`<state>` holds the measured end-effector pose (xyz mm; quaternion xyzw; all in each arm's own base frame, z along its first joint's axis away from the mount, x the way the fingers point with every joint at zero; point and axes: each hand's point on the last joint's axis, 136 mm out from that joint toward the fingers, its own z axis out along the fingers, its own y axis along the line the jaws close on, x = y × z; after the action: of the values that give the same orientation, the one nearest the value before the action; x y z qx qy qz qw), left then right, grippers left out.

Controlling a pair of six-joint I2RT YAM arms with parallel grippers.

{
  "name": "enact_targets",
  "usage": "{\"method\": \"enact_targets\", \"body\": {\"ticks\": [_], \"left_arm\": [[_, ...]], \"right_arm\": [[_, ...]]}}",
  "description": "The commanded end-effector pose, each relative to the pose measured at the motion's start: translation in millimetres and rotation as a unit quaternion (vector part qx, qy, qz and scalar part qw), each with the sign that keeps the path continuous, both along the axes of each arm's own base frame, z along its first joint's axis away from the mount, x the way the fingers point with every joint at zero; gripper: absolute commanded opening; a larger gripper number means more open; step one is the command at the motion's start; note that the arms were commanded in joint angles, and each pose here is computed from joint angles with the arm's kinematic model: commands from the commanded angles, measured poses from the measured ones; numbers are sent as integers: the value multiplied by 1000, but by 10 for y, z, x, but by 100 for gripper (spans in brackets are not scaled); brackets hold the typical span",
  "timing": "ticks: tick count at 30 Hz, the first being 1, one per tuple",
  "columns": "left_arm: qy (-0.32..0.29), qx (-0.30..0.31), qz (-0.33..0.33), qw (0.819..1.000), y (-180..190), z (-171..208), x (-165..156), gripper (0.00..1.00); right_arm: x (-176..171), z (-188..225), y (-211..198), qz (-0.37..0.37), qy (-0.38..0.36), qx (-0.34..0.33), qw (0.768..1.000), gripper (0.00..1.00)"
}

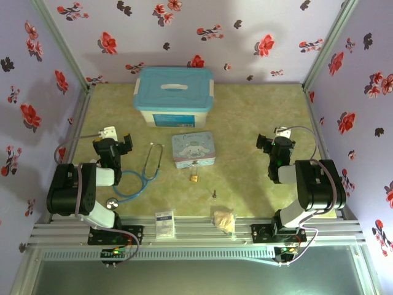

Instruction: Unlock a padlock with a key

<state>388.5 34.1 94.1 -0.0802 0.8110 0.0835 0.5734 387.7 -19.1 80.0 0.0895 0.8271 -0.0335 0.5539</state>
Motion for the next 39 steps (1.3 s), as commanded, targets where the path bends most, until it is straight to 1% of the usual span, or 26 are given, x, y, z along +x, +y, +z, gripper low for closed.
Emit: {"method": "enact_targets", "body": {"ticks": [1,4,6,8,10,11,12,14,15,17,18,20,22,25,27,29,32,34,36,38,39], "left_arm": [[-22,7,-2,1000,14,210,-29,100],[-27,7,12,1000,58,399,-89,100],[-33,2,22,999,85,552,-128,100],[-49,-24,28,998,81,715,-181,100],[-61,-92,48,993,79,833,-270,100],[-62,-137,53,987,45,874,-325,100],[-61,-178,45,981,-27,905,-374,100],[-70,-243,-13,968,-273,959,-432,100],[-73,-278,-41,957,-400,976,-474,100],[-67,-339,-73,936,-594,970,-568,100],[-55,-361,-85,927,-702,943,-615,100],[-15,-379,-111,918,-951,863,-702,100],[23,-381,-144,913,-1245,805,-783,100],[87,-366,-204,904,-1720,725,-941,100],[118,-366,-229,894,-1968,658,-1060,100],[135,-369,-246,886,-2145,616,-1171,100],[149,-362,-264,882,-2332,582,-1349,100],[156,-361,-272,878,-2417,559,-1460,100],[165,-363,-280,873,-2495,521,-1573,100],[179,-360,-284,870,-2526,469,-1660,100],[188,-357,-284,870,-2530,428,-1699,100]], "right_arm": [[20,309,7,10,-28,-9,1000,99],[-51,553,-6,5,-36,-5,999,99],[-109,717,22,7,-39,14,999,99],[-168,862,44,6,-46,37,998,99],[-237,968,28,-19,-49,94,994,99],[-276,990,42,-26,-42,119,992,99],[-307,1001,101,-17,-30,143,989,99],[-358,1002,297,27,-10,181,983,99],[-384,1010,422,55,-2,204,977,99],[-444,978,588,83,26,242,966,99],[-488,937,670,91,50,261,960,96],[-587,844,851,108,94,284,948,92],[-732,756,1086,136,132,273,943,91],[-1032,575,1419,167,195,212,943,89],[-1241,461,1571,176,232,174,941,85],[-1426,360,1718,185,253,153,937,81],[-1706,177,1931,203,283,121,930,75],[-1859,79,2063,215,300,110,923,72],[-1980,-15,2180,222,313,99,918,64],[-2082,-77,2315,236,320,91,913,62],[-2129,-118,2373,241,324,84,911,57]]}}
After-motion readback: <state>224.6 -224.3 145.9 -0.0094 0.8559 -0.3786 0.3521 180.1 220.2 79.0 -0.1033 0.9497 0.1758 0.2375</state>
